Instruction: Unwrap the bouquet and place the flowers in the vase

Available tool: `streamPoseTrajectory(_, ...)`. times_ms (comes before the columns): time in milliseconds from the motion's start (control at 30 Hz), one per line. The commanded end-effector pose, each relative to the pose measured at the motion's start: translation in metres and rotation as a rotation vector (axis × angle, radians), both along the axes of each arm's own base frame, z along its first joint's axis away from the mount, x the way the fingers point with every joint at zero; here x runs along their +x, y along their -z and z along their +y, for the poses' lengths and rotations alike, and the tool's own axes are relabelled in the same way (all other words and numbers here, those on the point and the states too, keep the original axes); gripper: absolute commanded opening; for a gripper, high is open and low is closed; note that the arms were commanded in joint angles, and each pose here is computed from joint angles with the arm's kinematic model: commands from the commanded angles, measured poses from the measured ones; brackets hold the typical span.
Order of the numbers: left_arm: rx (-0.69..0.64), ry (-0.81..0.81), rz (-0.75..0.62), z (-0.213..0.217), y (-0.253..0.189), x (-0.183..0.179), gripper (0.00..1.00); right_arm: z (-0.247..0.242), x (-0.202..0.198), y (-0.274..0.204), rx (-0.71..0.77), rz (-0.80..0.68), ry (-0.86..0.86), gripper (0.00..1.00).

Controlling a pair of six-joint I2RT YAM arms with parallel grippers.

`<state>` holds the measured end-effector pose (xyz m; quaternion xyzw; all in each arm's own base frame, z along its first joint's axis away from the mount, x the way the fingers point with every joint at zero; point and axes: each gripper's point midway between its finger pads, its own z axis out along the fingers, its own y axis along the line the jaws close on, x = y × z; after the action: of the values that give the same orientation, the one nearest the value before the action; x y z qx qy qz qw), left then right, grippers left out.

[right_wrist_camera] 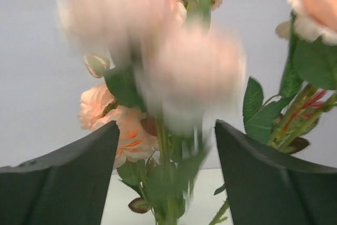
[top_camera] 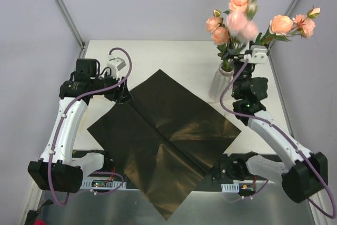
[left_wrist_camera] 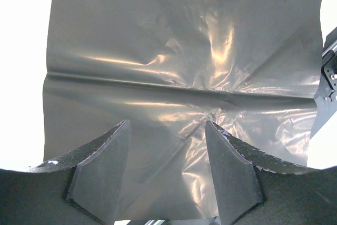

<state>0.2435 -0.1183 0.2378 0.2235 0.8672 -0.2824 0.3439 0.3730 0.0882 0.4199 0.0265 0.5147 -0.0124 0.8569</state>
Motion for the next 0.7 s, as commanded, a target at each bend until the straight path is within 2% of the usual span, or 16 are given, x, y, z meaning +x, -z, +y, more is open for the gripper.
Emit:
streamPoseTrajectory(0, -0.026, 0.015, -0.086, -0.002, -0.026, 0.0, 0.58, 0.009, -0.03, 0.0, 0.059, 0.08, -0.088, 0.8)
streamPoseTrajectory(167, -0.042, 0.012, -0.096, -0.004, -0.032, -0.001, 0.6, 0.023, -0.056, 0.006, 0.035, 0.191, -0.158, 0.87)
streamPoseTrajectory(233, -0.046, 0.013, -0.1, -0.004, -0.035, -0.001, 0.6, 0.037, -0.062, 0.027, 0.018, 0.306, -0.222, 0.87)
streamPoseTrajectory(267, -0.049, 0.011, -0.098, -0.004, -0.036, -0.001, 0.6, 0.042, -0.067, 0.023, 0.022, 0.323, -0.256, 0.92)
streamPoseTrajectory(300, -0.051, 0.012, -0.1, -0.005, -0.037, 0.0, 0.59, 0.056, -0.073, 0.042, -0.011, 0.418, -0.325, 0.96)
streamPoseTrajectory(367, -0.059, 0.008, -0.094, -0.006, -0.038, 0.0, 0.6, 0.069, -0.081, 0.049, -0.044, 0.499, -0.397, 0.96)
streamPoseTrajectory(400, -0.061, 0.005, -0.096, -0.006, -0.039, 0.0, 0.61, 0.078, -0.087, 0.076, -0.091, 0.613, -0.435, 0.96)
streamPoseTrajectory(467, -0.06, -0.001, -0.102, -0.005, -0.041, 0.001, 0.61, 0.082, -0.096, 0.098, -0.101, 0.724, -0.459, 0.96)
streamPoseTrajectory(567, -0.061, -0.006, -0.107, -0.005, -0.042, 0.001, 0.61, 0.081, -0.104, 0.112, -0.059, 0.808, -0.457, 0.96)
streamPoseTrajectory(667, -0.062, -0.009, -0.107, -0.005, -0.042, 0.0, 0.61, 0.081, -0.109, 0.117, -0.053, 0.83, -0.472, 0.96)
